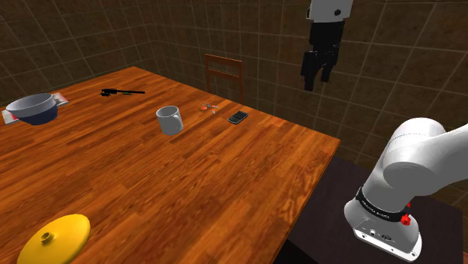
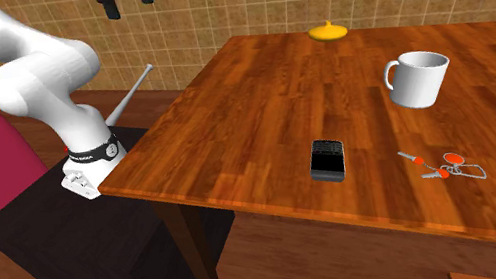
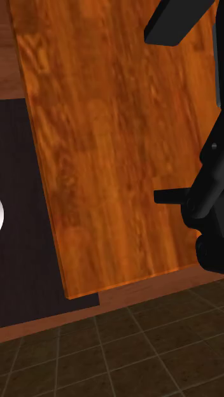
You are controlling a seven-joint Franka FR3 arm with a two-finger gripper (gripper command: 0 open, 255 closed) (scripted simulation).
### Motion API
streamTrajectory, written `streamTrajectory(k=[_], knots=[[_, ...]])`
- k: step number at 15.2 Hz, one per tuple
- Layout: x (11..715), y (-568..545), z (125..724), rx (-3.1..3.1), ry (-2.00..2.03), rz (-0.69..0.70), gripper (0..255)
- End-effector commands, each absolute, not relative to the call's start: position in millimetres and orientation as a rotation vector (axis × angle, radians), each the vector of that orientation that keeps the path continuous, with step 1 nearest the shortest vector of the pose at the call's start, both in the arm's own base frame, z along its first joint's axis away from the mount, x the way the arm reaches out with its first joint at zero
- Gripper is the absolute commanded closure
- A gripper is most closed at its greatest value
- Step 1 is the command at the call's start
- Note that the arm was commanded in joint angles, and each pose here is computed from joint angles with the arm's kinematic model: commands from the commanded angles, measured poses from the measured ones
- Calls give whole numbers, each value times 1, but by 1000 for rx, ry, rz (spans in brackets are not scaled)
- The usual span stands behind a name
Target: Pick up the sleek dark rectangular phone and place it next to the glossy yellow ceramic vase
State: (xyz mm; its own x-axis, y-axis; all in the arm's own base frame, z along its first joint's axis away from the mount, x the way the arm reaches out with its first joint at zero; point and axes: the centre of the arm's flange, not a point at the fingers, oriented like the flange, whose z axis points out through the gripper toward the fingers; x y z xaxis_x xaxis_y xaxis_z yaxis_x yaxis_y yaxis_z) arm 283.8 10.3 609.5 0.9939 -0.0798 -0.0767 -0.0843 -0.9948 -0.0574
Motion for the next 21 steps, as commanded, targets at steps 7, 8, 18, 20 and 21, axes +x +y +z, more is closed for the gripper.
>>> streamTrajectory(k=[7, 8, 18, 20, 21], knots=[[342, 35, 567, -3042, 469, 92, 0], [352, 38, 560, -3032, 526, 89, 0], [457, 45, 490, -2881, 1079, 49, 0], [478, 41, 477, -2839, 1186, 41, 0], [488, 39, 470, -2817, 1238, 37, 0]])
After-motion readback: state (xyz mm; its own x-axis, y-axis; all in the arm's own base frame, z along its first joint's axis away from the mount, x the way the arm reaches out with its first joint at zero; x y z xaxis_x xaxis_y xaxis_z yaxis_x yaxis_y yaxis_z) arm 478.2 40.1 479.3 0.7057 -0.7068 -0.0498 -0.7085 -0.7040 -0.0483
